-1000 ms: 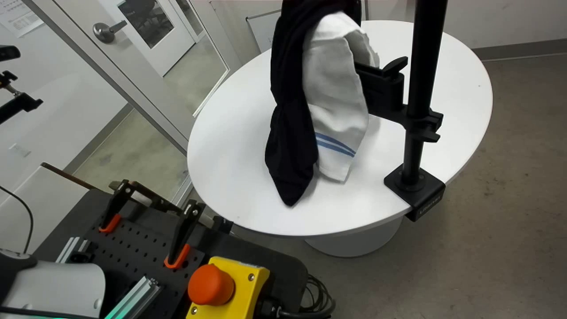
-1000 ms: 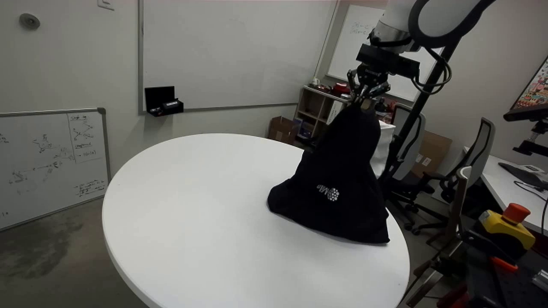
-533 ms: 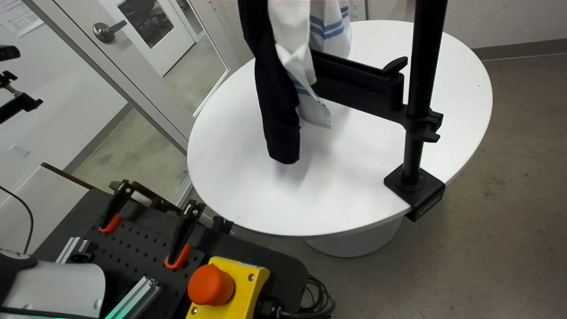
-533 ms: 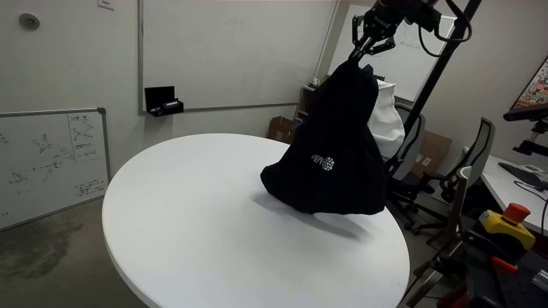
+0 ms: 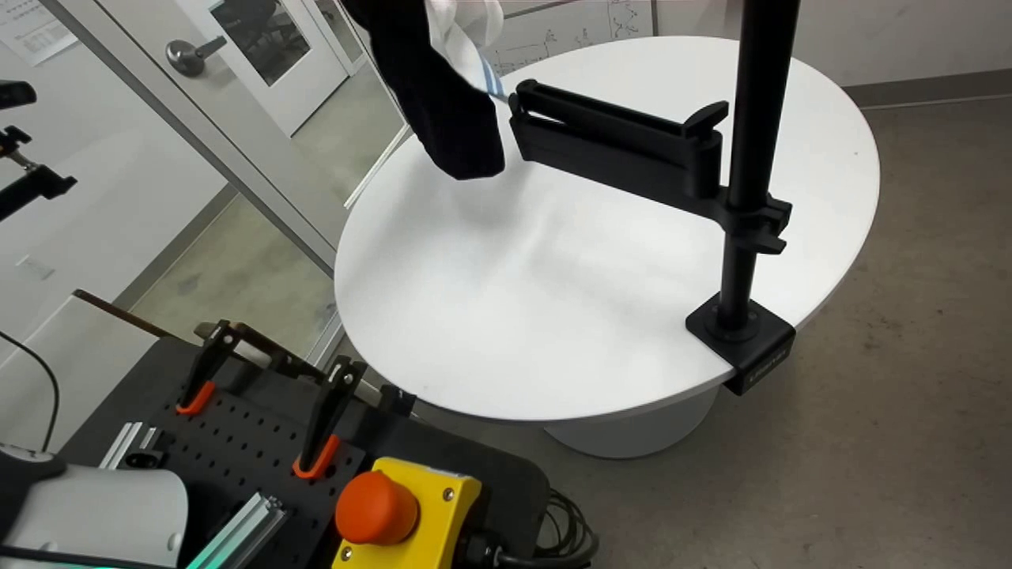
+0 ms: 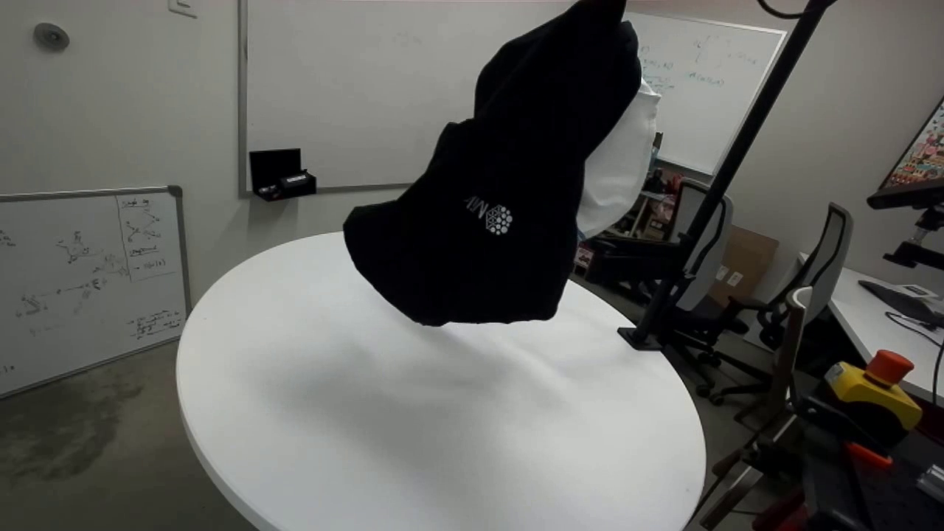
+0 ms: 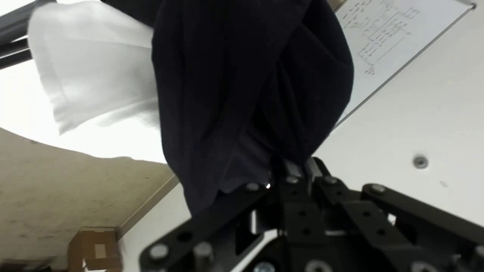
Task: Take the towel and the t-shirt off the stand and put them on the table
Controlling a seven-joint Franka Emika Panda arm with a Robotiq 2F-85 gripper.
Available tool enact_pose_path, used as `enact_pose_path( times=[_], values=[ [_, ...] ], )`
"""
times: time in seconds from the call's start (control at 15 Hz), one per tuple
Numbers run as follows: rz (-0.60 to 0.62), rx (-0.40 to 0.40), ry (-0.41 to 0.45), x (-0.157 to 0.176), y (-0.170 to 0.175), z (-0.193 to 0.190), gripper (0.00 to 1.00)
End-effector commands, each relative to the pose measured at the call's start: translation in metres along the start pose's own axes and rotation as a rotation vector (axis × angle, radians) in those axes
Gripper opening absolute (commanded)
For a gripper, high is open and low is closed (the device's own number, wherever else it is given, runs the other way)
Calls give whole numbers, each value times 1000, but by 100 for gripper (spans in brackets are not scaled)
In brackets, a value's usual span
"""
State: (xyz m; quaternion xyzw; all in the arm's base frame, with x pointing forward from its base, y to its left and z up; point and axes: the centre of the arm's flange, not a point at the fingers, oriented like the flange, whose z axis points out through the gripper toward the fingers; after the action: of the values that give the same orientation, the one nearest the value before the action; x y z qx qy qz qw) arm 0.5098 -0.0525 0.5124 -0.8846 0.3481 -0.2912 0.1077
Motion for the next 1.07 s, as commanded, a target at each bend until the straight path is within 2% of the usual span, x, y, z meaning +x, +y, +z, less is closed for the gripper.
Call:
enact_pose_path(
  times=[0.0,0.33,0.47,0.73,1.0],
  values=[
    [-88,71,-71,-19,4,-30,1],
    [-136,46,-189,-39,16,-34,1],
    [-199,2,-281,-55,20,-24,1],
    [-310,-97,-504,-95,30,19,1],
    [-385,-244,-681,-133,45,72,1]
  ],
)
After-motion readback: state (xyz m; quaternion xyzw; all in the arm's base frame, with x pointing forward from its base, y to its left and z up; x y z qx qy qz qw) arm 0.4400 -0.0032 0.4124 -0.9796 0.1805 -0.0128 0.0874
